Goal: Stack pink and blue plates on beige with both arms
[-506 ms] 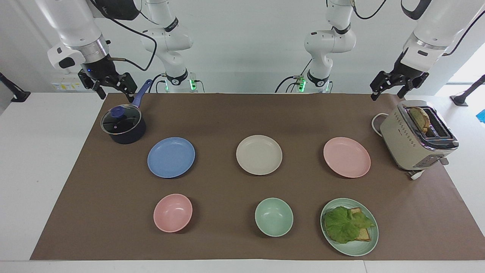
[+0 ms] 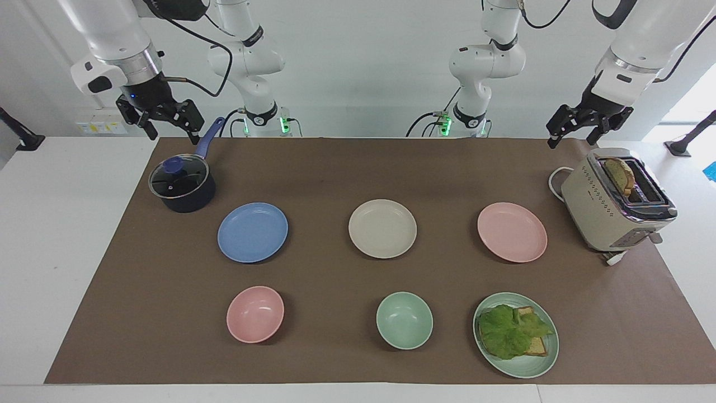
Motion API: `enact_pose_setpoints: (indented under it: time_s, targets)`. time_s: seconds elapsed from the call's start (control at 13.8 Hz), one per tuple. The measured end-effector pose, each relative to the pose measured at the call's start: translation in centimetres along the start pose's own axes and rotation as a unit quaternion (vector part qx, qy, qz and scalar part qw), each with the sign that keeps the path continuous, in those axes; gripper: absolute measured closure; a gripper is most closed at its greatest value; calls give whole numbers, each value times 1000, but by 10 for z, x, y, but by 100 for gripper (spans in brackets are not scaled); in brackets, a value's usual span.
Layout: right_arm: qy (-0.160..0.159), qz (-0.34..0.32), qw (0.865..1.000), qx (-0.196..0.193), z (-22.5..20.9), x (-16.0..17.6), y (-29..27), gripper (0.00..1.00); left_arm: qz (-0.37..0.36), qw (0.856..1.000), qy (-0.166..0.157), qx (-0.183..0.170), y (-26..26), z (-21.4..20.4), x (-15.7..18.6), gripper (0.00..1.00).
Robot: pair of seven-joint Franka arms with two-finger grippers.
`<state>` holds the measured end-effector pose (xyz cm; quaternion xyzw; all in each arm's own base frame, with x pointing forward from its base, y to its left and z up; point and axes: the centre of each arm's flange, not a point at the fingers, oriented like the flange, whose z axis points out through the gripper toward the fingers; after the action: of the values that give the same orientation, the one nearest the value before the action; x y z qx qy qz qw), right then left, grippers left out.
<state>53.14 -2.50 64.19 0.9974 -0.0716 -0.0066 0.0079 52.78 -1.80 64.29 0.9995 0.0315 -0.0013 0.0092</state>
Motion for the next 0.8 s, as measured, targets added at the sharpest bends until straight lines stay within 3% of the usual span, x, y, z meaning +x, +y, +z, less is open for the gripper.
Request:
enact_pose_setpoints:
  time_s: [0.36, 0.8]
  targets:
    - [0, 0, 1000, 0, 0, 0, 0, 0, -10, 1000, -3, 0, -11, 3, 1, 0]
    - [-2, 0, 1000, 0, 2, 0, 0, 0, -27, 1000, -16, 0, -28, 65, 14, 0]
